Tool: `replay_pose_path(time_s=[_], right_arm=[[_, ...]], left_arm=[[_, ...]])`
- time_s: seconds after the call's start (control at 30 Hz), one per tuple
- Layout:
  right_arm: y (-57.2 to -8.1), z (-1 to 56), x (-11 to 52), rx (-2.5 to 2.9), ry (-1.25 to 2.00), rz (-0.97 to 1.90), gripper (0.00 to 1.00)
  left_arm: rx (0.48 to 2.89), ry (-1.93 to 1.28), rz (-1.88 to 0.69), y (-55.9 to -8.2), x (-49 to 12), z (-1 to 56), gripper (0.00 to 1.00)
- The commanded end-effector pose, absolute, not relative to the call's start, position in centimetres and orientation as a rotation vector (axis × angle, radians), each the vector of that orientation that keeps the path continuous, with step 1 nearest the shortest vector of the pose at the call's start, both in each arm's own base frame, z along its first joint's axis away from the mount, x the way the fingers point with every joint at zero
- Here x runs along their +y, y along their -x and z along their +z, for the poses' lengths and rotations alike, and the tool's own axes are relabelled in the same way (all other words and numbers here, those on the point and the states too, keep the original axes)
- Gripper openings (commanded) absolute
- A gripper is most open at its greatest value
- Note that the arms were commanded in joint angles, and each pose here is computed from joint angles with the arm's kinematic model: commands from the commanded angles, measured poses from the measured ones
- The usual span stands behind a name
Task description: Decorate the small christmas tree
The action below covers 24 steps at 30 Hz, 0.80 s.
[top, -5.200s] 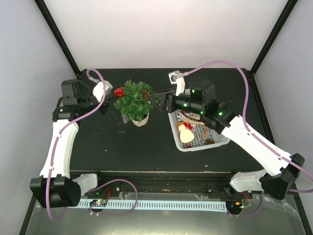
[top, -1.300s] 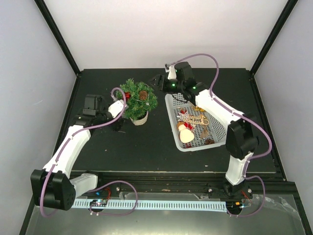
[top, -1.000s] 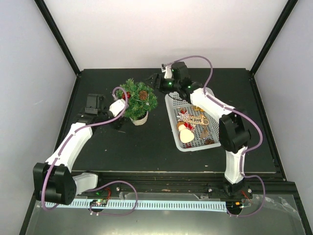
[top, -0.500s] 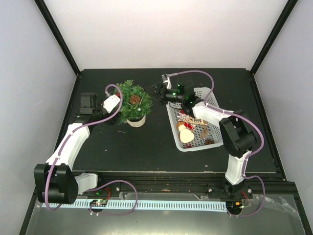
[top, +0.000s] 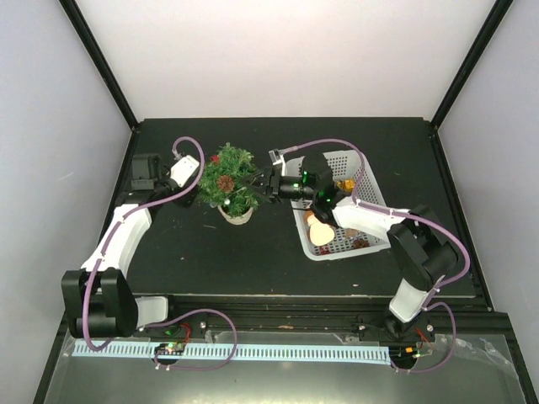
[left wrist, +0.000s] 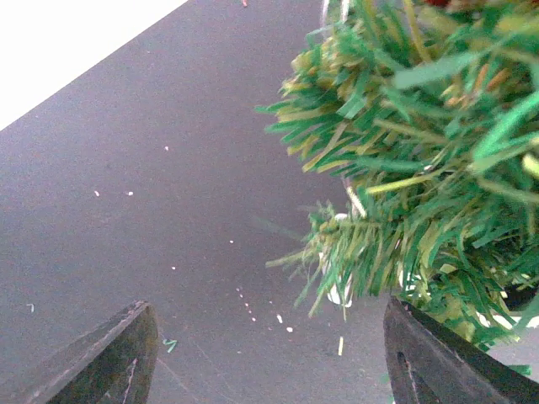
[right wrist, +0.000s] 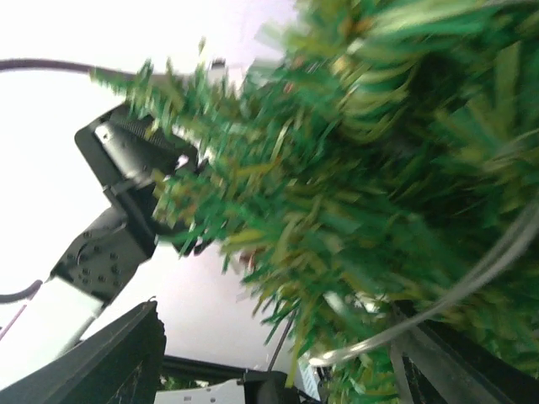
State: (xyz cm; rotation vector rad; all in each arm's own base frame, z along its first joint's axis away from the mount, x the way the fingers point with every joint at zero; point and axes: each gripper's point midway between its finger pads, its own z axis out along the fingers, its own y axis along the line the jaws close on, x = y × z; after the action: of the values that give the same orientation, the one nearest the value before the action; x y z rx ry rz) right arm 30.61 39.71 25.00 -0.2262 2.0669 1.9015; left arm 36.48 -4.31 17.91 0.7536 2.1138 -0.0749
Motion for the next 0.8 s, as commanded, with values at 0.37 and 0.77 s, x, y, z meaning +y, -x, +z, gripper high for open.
replay_pose_path(time_s=[0.37, 0.77], right_arm=[[-26.7, 27.0, 39.5, 2.022, 0.382, 1.659, 0.73], [-30.2, 28.8, 31.0, 2.140, 0.273, 1.021, 0.78]], left_arm=[[2.075, -0.678, -0.092, -40.6, -3.2, 20.0, 0.75], [2.081, -0.584, -0.150, -37.0, -1.4, 22.9, 0.82]])
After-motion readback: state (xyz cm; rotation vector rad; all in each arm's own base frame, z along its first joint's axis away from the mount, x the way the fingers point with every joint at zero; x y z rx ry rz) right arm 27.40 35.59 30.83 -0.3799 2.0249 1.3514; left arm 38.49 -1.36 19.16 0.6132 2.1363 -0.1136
